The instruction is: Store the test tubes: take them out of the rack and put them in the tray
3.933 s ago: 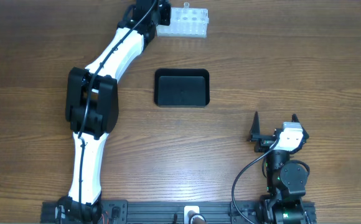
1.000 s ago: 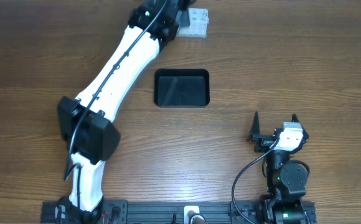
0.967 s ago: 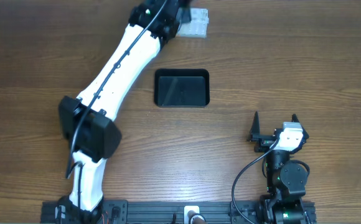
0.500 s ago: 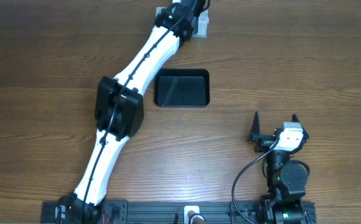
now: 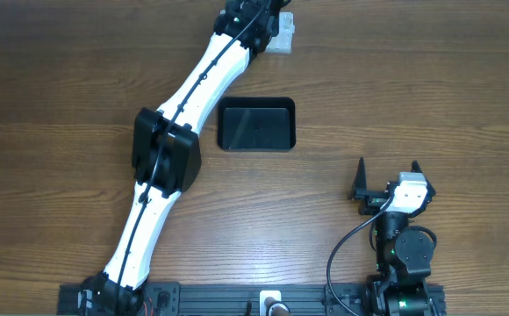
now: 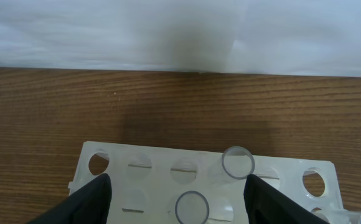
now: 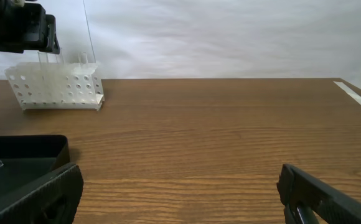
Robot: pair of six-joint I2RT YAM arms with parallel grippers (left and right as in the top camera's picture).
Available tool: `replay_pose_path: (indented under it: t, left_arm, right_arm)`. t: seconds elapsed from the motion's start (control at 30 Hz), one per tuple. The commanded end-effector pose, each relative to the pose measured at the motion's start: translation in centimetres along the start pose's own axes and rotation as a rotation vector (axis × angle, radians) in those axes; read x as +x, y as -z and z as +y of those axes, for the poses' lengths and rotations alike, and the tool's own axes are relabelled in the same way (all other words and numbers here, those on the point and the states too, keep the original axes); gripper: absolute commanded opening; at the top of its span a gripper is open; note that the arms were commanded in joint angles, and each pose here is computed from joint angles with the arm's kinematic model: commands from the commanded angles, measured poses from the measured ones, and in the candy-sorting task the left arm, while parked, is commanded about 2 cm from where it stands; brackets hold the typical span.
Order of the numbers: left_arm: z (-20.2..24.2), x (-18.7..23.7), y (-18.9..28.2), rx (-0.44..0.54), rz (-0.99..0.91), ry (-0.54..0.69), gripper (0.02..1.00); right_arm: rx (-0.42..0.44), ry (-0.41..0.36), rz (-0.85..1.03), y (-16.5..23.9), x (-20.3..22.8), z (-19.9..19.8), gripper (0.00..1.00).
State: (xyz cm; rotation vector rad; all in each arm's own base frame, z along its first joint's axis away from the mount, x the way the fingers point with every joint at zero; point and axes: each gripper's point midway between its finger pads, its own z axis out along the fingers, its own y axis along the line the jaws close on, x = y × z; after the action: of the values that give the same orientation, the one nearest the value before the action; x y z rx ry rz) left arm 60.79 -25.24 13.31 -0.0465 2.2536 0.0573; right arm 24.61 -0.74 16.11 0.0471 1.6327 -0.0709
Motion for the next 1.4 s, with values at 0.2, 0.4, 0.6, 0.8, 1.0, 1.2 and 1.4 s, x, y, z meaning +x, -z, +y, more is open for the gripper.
replay_pose_path:
  t: [0.2, 0.4, 0.6, 0.8, 1.0, 1.2, 1.4]
  left_arm:
    - [0.0, -0.2, -0.5, 0.003, -0.007, -0.008, 0.614]
    - [-0.1, 0.1, -0.5, 0.007, 0.005, -0.012, 0.568]
    - [-0.1, 1.0, -1.2, 0.004, 0.022, -0.02, 0.551]
    - [-0.3, 1.6, -1.7, 0.008, 0.034, -0.024, 0.463]
    - [-0.3, 1.5, -1.7, 0.009, 0.03, -0.022, 0.351]
    - [-0.3, 1.5, -1.7, 0.009, 0.03, -0.022, 0.213]
    - [-0.4, 1.6, -1.6, 0.01, 0.03, -0.023, 0.128]
  right_arm:
    - [0.0, 0.008, 0.0, 0.0, 0.2, 0.0, 0.993]
    - [0.0, 0.008, 0.0, 0.0, 0.2, 0.0, 0.993]
    - [0.0, 0.008, 0.0, 0.0, 0.2, 0.0, 0.991]
    - [0.0, 0.008, 0.0, 0.0, 0.2, 0.0, 0.991]
    - [0.0, 0.008, 0.0, 0.0, 0.2, 0.0, 0.993]
    - [0.0, 0.008, 0.0, 0.0, 0.2, 0.0, 0.993]
    - [0.0, 0.008, 0.0, 0.0, 0.2, 0.0, 0.993]
